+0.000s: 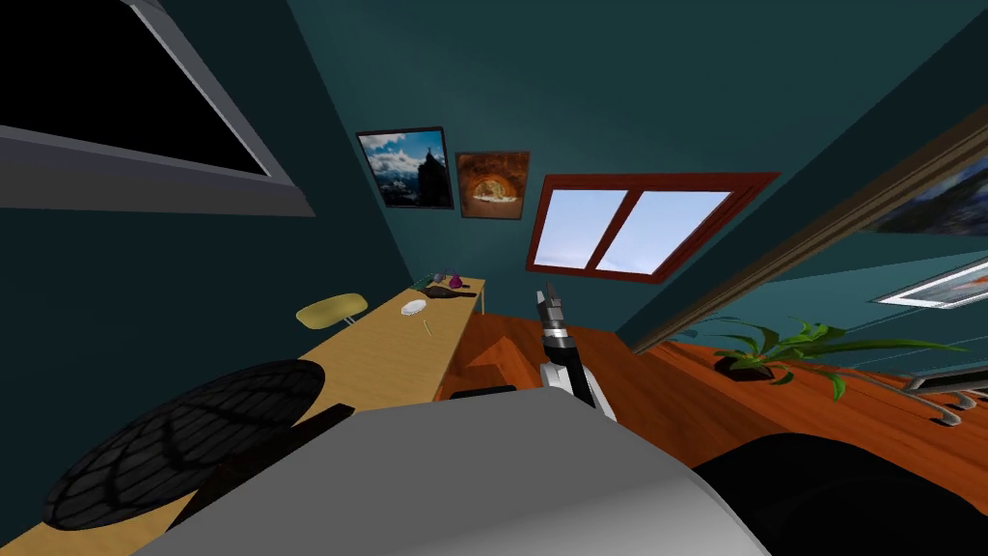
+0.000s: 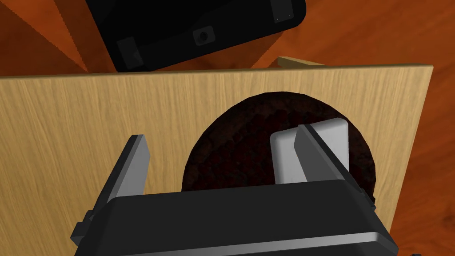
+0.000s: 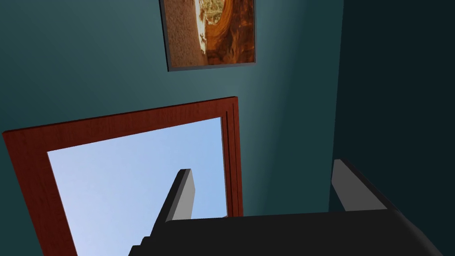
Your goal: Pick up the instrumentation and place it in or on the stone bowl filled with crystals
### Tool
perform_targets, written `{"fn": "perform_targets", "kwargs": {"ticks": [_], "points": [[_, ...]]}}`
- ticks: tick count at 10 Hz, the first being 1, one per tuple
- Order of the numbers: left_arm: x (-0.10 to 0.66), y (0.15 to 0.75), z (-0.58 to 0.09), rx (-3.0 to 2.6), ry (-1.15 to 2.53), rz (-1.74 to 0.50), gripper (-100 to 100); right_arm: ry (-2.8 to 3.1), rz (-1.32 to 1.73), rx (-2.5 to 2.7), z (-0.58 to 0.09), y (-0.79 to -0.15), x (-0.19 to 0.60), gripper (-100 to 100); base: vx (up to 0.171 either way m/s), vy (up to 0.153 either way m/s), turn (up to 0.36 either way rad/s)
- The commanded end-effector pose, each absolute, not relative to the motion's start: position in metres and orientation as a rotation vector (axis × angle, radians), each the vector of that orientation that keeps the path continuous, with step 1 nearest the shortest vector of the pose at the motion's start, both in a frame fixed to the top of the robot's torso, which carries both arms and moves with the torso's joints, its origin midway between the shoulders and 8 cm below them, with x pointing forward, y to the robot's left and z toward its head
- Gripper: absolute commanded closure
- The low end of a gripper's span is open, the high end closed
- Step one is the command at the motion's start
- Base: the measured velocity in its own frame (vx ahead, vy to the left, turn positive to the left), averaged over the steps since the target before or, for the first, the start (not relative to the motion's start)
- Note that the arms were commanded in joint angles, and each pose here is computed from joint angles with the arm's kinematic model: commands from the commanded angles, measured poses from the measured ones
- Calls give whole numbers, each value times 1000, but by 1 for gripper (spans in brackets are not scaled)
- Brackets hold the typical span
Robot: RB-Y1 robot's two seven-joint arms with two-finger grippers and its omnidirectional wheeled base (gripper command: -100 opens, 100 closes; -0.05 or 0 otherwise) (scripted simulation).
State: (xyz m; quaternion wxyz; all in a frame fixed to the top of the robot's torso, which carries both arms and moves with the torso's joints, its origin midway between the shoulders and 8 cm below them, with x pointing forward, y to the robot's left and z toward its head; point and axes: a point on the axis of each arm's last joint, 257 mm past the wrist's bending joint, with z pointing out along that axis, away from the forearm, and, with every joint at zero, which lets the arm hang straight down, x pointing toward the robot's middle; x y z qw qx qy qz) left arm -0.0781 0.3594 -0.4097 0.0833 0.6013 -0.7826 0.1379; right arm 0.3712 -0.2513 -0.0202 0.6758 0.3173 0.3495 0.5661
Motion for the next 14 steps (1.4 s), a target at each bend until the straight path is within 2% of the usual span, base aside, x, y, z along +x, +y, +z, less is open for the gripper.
{"fn": "perform_targets", "kwargs": {"ticks": [1, 4, 6, 9, 11, 14], "points": [[-54, 344, -407, 1727, -2370, 456, -100, 786, 1273, 713, -20, -251, 371, 0, -16, 55, 351], [-45, 335, -406, 1644, -2383, 450, -100, 786, 1273, 713, -20, -251, 371, 0, -13, 36, 130], [-5, 321, -401, 1557, -2471, 485, -100, 786, 1273, 713, -20, -251, 371, 0, -15, 68, 382], [-18, 318, -400, 1506, -2440, 441, -100, 786, 1273, 713, -20, -251, 371, 0, -4, 9, -18], [15, 307, -392, 1434, -2522, 448, -100, 786, 1273, 713, -20, -251, 371, 0, -9, 61, 365], [9, 310, -392, 1391, -2512, 395, -100, 786, 1273, 713, -20, -251, 371, 0, -3, 14, 2]]}}
